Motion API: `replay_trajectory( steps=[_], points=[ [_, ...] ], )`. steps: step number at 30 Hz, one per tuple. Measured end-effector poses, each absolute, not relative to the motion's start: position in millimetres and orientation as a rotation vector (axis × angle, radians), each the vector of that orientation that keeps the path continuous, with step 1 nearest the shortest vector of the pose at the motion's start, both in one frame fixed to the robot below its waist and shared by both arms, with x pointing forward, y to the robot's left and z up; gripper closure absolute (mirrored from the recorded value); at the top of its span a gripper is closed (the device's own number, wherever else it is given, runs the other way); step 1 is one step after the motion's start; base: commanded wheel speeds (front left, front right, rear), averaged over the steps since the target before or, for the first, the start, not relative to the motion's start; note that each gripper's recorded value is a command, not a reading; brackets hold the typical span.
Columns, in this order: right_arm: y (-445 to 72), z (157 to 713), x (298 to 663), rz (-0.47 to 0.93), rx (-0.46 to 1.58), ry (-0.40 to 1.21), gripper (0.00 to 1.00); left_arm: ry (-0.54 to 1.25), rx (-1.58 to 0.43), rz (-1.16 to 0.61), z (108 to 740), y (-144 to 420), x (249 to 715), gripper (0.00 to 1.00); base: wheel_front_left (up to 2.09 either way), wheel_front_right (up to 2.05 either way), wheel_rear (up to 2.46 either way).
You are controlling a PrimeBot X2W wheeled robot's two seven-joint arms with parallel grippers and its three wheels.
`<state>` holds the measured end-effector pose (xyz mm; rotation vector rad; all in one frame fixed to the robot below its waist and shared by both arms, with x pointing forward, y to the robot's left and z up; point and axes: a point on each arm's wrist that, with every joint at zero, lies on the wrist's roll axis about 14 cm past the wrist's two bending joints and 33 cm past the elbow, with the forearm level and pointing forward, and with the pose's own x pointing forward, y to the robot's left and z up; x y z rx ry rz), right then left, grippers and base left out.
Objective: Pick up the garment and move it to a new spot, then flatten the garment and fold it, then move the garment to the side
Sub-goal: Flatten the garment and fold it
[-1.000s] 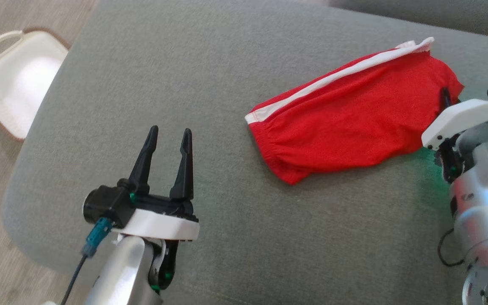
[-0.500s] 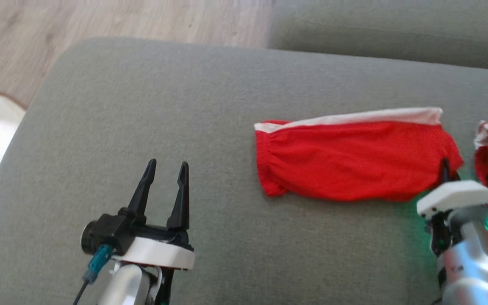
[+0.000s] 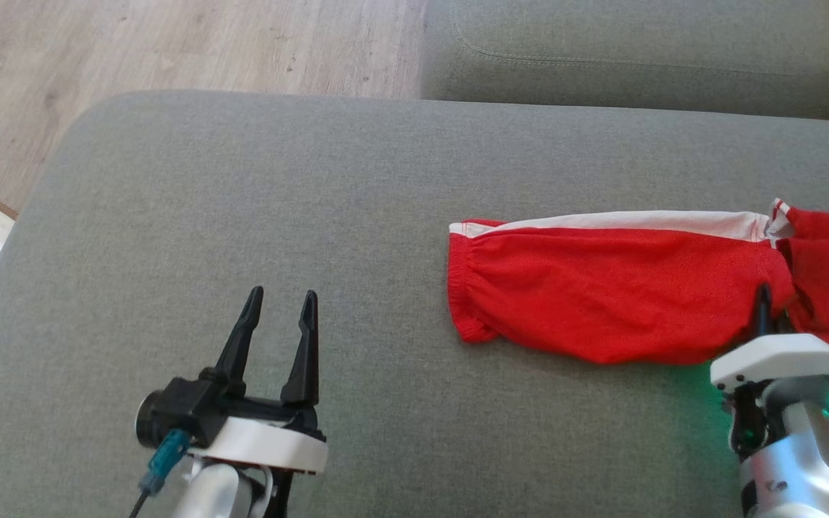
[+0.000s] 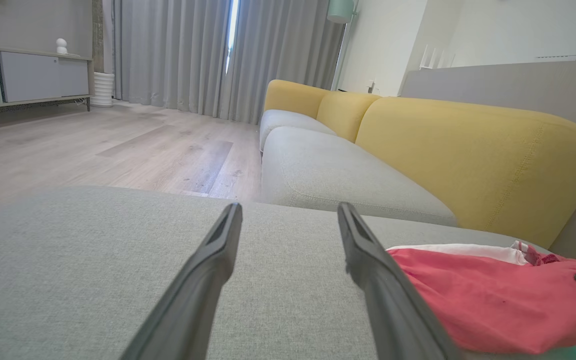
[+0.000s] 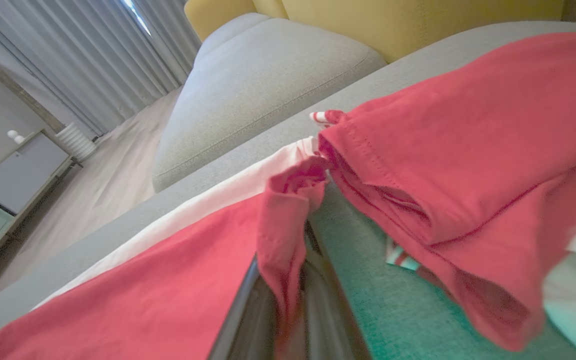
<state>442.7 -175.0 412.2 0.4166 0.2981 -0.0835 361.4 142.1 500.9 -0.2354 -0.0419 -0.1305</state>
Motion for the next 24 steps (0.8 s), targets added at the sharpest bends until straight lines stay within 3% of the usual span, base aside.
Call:
replay_trajectory(
  steps=[13,24],
  points=[
    [-92,461,466,0.174,0.454,0.188,1.0,-0.037,-0.223,-0.087,498,157,350,0.0,0.0,0.0,0.0],
    [11,486,448,0.488,0.427,0.184,1.0,-0.09,-0.208,0.018,511,190,335,0.0,0.0,0.0,0.0]
  ],
)
